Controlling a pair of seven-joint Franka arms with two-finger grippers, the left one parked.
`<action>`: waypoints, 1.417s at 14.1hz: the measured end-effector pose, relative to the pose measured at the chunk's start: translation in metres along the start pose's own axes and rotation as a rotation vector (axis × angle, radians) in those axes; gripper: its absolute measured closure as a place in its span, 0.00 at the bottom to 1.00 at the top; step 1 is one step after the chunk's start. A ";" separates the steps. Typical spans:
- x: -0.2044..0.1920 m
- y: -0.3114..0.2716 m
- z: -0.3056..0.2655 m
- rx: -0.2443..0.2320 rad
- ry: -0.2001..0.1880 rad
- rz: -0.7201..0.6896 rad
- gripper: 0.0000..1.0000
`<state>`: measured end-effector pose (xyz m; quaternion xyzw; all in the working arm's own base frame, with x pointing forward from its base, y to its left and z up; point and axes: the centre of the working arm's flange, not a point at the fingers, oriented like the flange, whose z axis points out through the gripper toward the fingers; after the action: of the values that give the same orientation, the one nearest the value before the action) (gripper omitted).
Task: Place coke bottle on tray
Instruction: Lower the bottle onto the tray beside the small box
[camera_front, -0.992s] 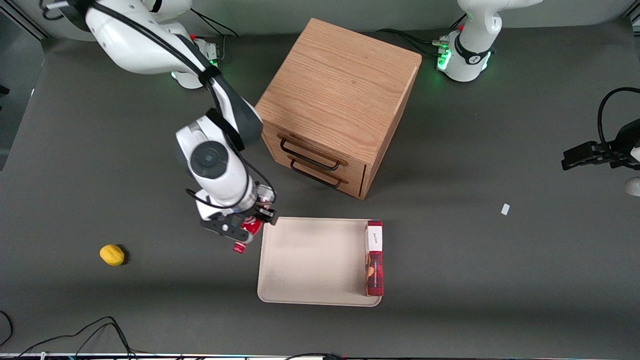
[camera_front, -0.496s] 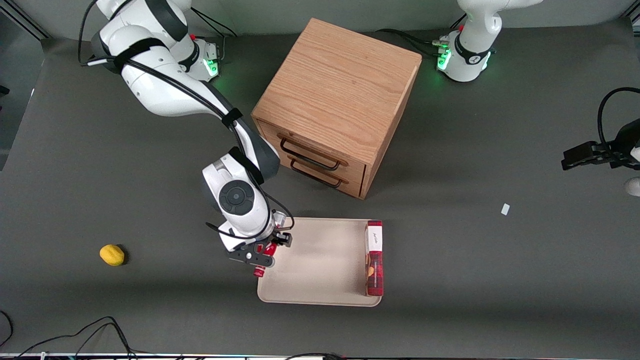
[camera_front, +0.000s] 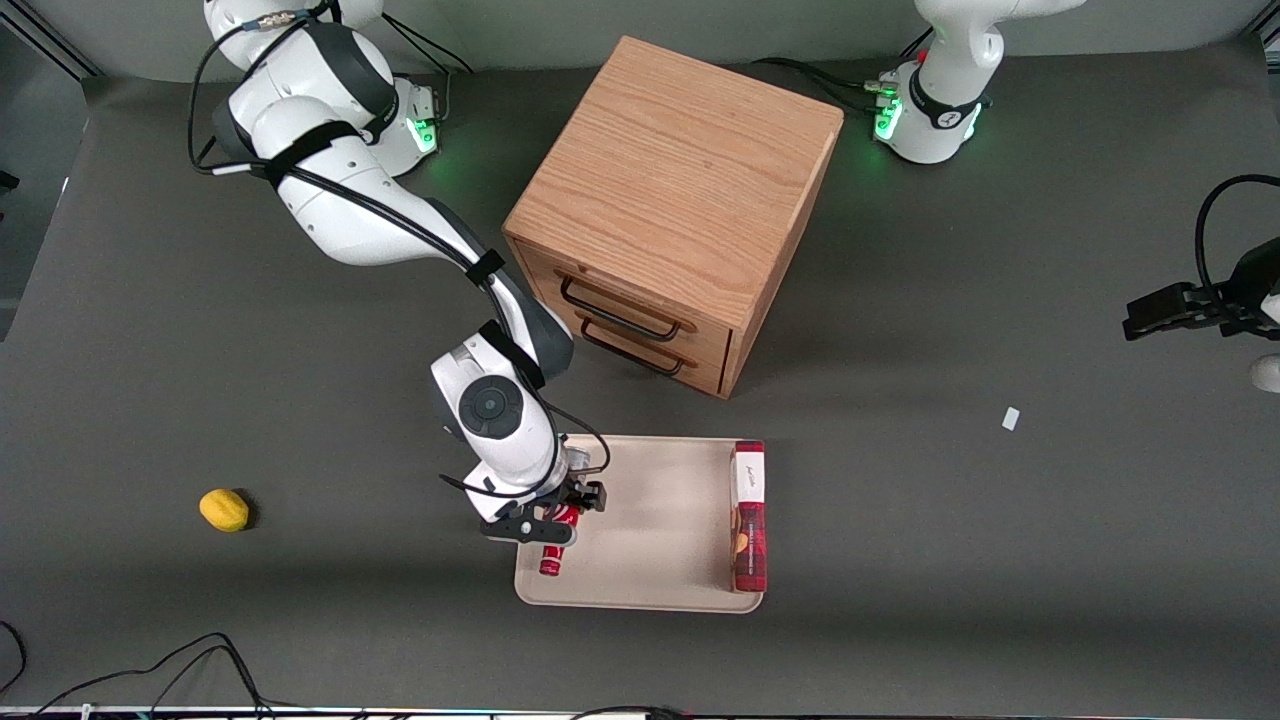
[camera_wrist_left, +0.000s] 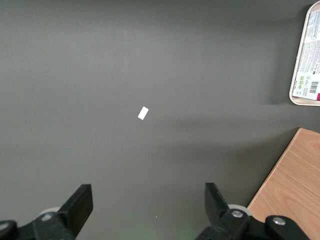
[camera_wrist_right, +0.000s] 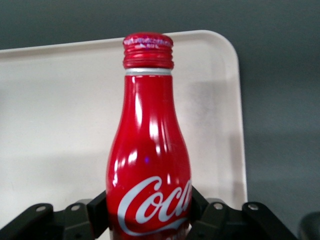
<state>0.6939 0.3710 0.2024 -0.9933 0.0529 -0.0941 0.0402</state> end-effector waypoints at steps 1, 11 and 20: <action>0.000 0.000 0.004 0.006 0.006 -0.018 0.48; -0.001 0.005 0.023 0.011 0.012 -0.051 0.43; 0.004 0.005 0.018 0.016 0.025 -0.050 0.00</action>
<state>0.7005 0.3671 0.1849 -0.9928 0.0280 -0.1078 0.0450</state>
